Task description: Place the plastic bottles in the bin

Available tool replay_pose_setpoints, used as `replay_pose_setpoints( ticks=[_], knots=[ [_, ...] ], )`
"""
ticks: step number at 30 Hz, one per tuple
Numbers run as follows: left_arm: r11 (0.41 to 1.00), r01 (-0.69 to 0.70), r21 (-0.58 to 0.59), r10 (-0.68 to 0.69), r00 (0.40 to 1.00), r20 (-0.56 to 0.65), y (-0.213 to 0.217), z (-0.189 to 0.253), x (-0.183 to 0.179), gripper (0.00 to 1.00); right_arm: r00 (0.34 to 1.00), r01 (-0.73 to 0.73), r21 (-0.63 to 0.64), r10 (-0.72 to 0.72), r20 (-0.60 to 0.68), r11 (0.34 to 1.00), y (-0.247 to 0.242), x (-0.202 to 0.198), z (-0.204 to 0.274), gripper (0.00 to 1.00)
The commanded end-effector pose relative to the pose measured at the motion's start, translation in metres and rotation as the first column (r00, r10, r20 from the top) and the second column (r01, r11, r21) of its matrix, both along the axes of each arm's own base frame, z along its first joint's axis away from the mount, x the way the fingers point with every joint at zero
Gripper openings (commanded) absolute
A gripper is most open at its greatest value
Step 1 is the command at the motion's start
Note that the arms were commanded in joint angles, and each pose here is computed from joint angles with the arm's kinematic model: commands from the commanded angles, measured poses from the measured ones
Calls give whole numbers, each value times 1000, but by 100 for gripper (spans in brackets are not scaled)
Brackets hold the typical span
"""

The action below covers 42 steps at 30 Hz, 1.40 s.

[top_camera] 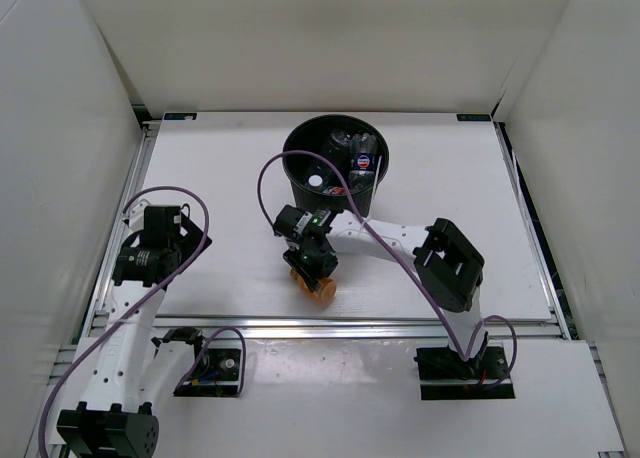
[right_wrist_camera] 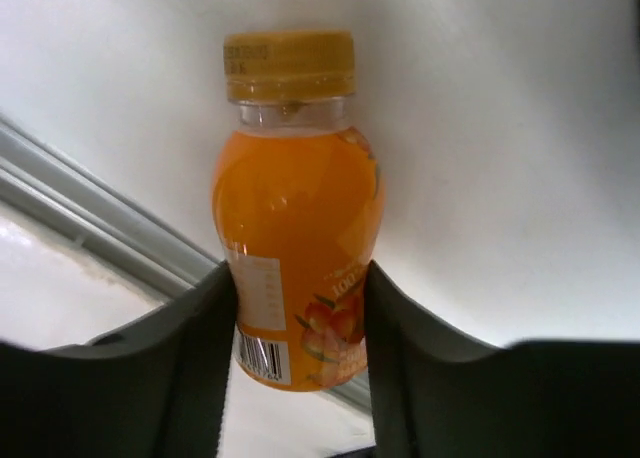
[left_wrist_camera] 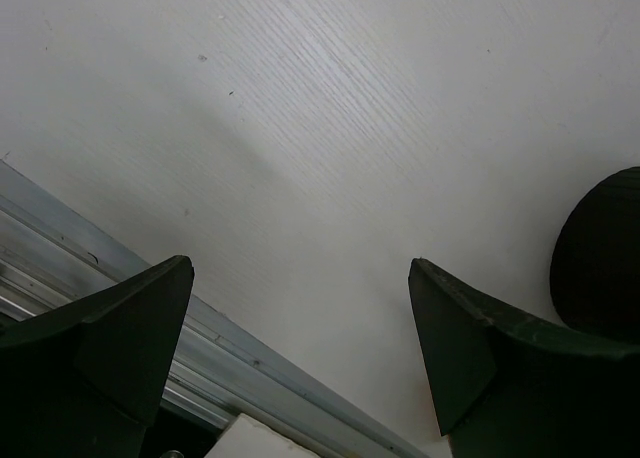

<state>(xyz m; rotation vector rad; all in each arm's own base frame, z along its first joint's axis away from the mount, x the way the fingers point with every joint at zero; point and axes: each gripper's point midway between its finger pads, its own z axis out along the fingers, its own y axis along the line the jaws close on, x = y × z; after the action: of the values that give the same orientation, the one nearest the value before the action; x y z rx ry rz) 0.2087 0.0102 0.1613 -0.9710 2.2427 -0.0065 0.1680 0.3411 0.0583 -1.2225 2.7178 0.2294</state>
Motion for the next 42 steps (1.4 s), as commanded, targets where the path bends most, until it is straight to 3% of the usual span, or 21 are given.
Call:
replay_pose_setpoints(
  ticks=[1,3,9,14,16,19,23,25,27,28,29,34,38,39,41,42],
  knots=[
    [1000,-8,5,8,1000,24,2,0,-2,100,999,-8,0,8,-48,1000,-5,-15,20,37],
    [1000,-8,5,8,1000,23,2,-3,-1,100,999,-29,-3,29,-29,1000,-5,-22,32,24],
    [1000,-24,-9,25,999,39,2,-6,3,100,997,-61,26,59,50,998,-3,-19,70,3],
    [999,-45,17,45,998,41,7,-4,5,100,984,-94,159,68,162,983,22,-11,150,0],
    [999,-45,18,45,998,39,7,-3,7,100,940,-82,273,-17,341,958,32,17,220,0],
    [999,-45,18,45,998,39,7,-3,9,100,853,18,385,-215,475,923,11,69,286,0],
    [1000,-31,0,31,999,38,3,0,13,100,783,163,439,-387,488,884,-34,140,298,0],
    [1000,-25,-7,26,999,28,1,-2,13,100,793,166,459,-395,464,873,-40,149,298,6],
    [1000,-11,-11,11,999,34,-1,-1,15,100,806,191,464,-409,429,865,-43,165,288,45],
    [1000,-4,-19,5,999,34,-3,-1,15,100,805,205,485,-428,411,850,-46,171,289,82],
    [1000,4,-30,-3,1000,24,-5,-3,16,100,800,223,481,-441,407,848,-46,173,286,98],
    [1000,12,-25,-11,999,42,-5,4,19,100,722,344,479,-553,414,808,-91,177,300,100],
    [1000,-4,-6,4,999,32,-1,3,16,100,668,526,490,-694,266,695,-143,165,299,100],
    [1000,-4,-6,4,999,32,-1,3,16,100,649,607,493,-747,144,623,-158,159,293,100],
    [1000,-11,3,11,1000,24,1,2,14,100,597,707,455,-802,26,542,-175,153,278,100],
    [1000,-28,9,28,999,27,4,2,14,100,525,790,394,-850,-38,470,-196,155,261,100]
  ],
)
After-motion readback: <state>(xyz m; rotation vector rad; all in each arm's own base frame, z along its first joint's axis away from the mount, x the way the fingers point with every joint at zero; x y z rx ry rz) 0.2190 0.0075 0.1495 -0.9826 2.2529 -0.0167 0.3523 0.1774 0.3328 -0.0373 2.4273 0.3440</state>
